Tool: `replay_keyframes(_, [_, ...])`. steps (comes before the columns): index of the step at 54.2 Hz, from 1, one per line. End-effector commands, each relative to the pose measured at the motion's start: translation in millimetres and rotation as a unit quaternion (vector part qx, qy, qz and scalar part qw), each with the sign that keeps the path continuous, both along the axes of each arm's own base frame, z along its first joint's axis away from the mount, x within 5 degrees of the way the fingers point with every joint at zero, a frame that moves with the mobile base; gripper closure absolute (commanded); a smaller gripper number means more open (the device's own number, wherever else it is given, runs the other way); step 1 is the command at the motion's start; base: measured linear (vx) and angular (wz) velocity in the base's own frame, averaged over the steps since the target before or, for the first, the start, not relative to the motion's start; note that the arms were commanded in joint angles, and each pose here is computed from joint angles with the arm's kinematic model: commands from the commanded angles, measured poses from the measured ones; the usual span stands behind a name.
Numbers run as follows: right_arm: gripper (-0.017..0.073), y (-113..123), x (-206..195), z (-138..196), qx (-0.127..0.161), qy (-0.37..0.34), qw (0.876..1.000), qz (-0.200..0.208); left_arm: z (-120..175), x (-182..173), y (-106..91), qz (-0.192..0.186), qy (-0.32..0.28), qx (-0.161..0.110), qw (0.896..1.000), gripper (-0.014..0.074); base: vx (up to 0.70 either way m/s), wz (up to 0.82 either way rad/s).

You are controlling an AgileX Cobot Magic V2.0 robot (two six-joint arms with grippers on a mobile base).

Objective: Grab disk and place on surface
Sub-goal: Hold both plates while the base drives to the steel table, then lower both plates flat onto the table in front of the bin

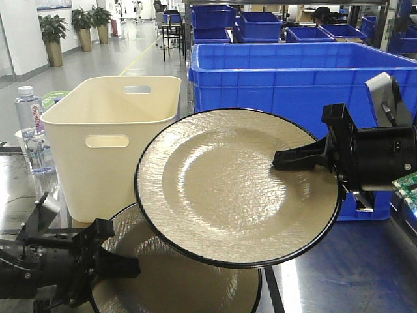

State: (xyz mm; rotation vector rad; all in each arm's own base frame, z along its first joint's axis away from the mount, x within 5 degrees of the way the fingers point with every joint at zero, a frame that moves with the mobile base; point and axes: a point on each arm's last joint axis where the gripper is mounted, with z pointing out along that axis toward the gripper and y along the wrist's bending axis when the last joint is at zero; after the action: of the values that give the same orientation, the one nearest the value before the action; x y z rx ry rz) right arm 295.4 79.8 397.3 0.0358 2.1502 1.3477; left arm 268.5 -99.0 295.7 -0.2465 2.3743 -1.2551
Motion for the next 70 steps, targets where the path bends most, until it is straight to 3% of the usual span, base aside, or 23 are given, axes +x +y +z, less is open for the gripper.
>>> replay_keyframes(1, [0.0567, 0, -10, 34, 0.065, -0.042, 0.997, -0.01, 27, -3, -2.9, 0.019, -0.024, -0.059, 0.998, 0.0592, 0.02, -0.04])
replay_keyframes(39, [0.0567, 0, -10, 34, 0.066, -0.042, 0.997, -0.011, 27, -2, -2.5, 0.022, -0.025, -0.057, 0.998, 0.0592, 0.0, 0.0])
replay_keyframes(44, [0.0567, -1, -8, 34, 0.065, -0.045, 0.997, -0.02, 26, 1, -0.8, 0.043, -0.022, -0.061, 0.997, 0.0592, 0.0, 0.0])
replay_keyframes(50, [0.0567, -2, -7, 35, 0.067, -0.048, 0.996, -0.031, 24, 8, 6.8, 0.099, -0.029, -0.036, 0.994, 0.0592, 0.0, 0.0])
replay_keyframes(55, [0.0567, -2, -6, 35, 0.065, -0.05, 0.996, -0.036, 21, 11, 11.0, 0.122, -0.03, -0.017, 0.992, 0.0592, 0.0, 0.0])
replay_keyframes(70, [0.0567, -5, -2, 31, 0.032, -0.059, 0.996, -0.057, -9, 22, 6.4, 0.094, 0.032, 0.006, 0.995, 0.0592, 0.0, 0.0])
